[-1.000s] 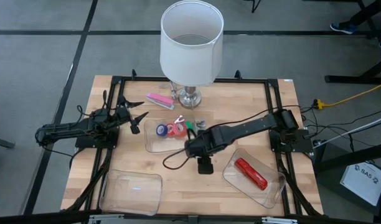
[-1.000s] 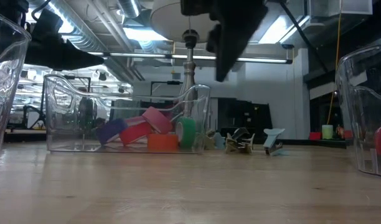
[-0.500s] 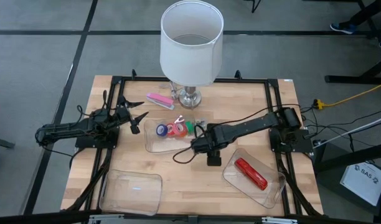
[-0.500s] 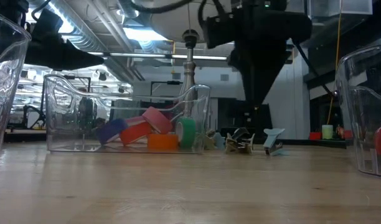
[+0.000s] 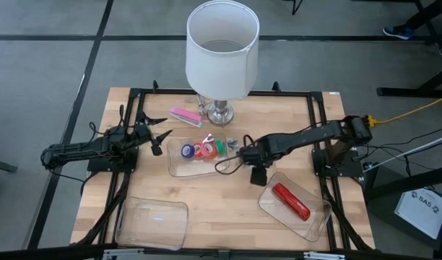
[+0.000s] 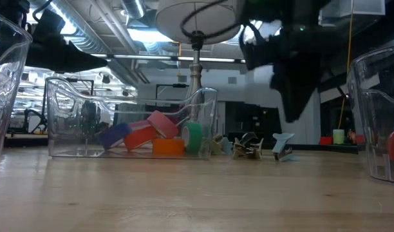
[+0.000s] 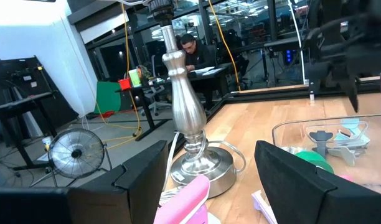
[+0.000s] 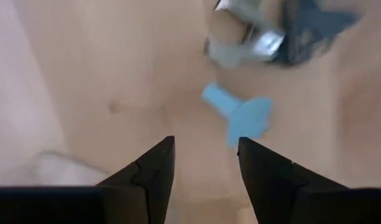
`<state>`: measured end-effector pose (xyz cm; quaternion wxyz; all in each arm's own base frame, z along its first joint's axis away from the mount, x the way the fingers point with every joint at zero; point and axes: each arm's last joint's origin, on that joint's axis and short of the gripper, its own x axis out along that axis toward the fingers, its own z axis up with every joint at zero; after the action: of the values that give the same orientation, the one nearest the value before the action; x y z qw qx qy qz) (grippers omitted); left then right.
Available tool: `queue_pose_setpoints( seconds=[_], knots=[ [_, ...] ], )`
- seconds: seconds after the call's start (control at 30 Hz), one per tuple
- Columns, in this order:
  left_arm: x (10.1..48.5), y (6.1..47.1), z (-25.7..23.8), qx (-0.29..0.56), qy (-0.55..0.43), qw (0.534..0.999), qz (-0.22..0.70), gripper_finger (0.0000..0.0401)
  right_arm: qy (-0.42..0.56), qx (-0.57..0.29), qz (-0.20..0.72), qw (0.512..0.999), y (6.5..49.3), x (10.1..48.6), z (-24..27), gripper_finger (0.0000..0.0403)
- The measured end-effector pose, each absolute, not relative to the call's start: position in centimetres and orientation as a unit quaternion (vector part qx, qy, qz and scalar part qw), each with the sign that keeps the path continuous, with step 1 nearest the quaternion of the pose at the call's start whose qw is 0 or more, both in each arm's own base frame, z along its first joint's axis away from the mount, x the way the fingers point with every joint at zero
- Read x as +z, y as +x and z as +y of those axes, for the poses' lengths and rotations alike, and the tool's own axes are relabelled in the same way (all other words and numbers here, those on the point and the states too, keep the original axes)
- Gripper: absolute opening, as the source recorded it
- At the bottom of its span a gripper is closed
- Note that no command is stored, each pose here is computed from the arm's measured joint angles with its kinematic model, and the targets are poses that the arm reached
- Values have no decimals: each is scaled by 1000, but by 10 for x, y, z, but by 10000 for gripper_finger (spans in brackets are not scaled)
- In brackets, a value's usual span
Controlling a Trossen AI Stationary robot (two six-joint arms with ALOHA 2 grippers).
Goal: Pick and place Stapler, Stapler remover, tape
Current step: Put the bottom blue staple remover into the bottom left transparent bin
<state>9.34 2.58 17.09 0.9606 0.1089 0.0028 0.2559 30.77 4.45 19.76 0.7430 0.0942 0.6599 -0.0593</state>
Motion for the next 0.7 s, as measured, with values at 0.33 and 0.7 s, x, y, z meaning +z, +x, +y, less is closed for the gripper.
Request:
queue_pose_setpoints(
  seconds=[0.33, 0.7],
  knots=[
    [171, 93, 26, 256, 109, 961, 3, 239, 279, -104, 657, 692, 290, 182, 16, 179],
    [171, 93, 26, 256, 109, 961, 3, 239, 320, -134, 638, 687, 301, 169, -2, 179]
  ],
)
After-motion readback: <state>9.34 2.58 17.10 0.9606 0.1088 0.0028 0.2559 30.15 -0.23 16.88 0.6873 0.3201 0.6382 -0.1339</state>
